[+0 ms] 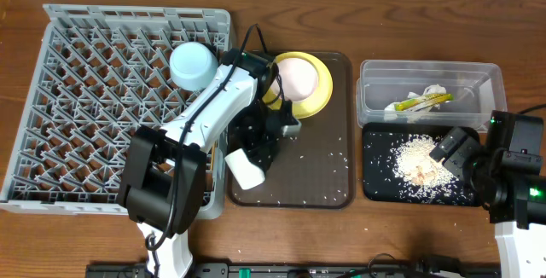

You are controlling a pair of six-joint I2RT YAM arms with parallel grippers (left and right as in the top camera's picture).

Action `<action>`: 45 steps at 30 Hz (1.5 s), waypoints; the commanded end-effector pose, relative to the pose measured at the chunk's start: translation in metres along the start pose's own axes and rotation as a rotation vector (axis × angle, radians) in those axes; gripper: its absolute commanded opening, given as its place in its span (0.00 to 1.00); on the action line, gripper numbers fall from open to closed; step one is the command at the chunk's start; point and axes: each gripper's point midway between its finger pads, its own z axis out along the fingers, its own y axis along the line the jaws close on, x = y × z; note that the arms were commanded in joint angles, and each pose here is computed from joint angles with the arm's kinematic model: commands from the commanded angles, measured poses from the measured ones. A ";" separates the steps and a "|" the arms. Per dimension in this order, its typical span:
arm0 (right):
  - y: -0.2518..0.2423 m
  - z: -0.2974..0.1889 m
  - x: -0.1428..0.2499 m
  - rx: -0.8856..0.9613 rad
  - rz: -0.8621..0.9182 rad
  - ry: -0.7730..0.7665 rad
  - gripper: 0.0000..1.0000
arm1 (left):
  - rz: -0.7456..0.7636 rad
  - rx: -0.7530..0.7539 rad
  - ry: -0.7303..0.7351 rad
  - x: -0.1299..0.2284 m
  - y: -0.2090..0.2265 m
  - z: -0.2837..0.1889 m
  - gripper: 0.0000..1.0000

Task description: Sort waste into correct bins and load items into the dishwasher

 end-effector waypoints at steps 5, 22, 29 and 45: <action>-0.001 -0.002 -0.003 0.000 0.010 -0.008 0.99 | -0.157 -0.207 -0.004 -0.001 0.037 -0.008 0.66; -0.001 -0.002 -0.003 0.000 0.010 -0.008 0.99 | -0.251 0.074 -0.132 -0.026 -0.009 0.000 0.66; -0.001 -0.002 -0.003 0.000 0.010 -0.008 0.99 | -0.304 0.068 -0.140 -0.027 -0.004 0.015 0.66; -0.001 -0.002 -0.003 0.000 0.010 -0.008 0.99 | -0.545 0.089 -0.112 -0.022 -0.006 0.019 0.67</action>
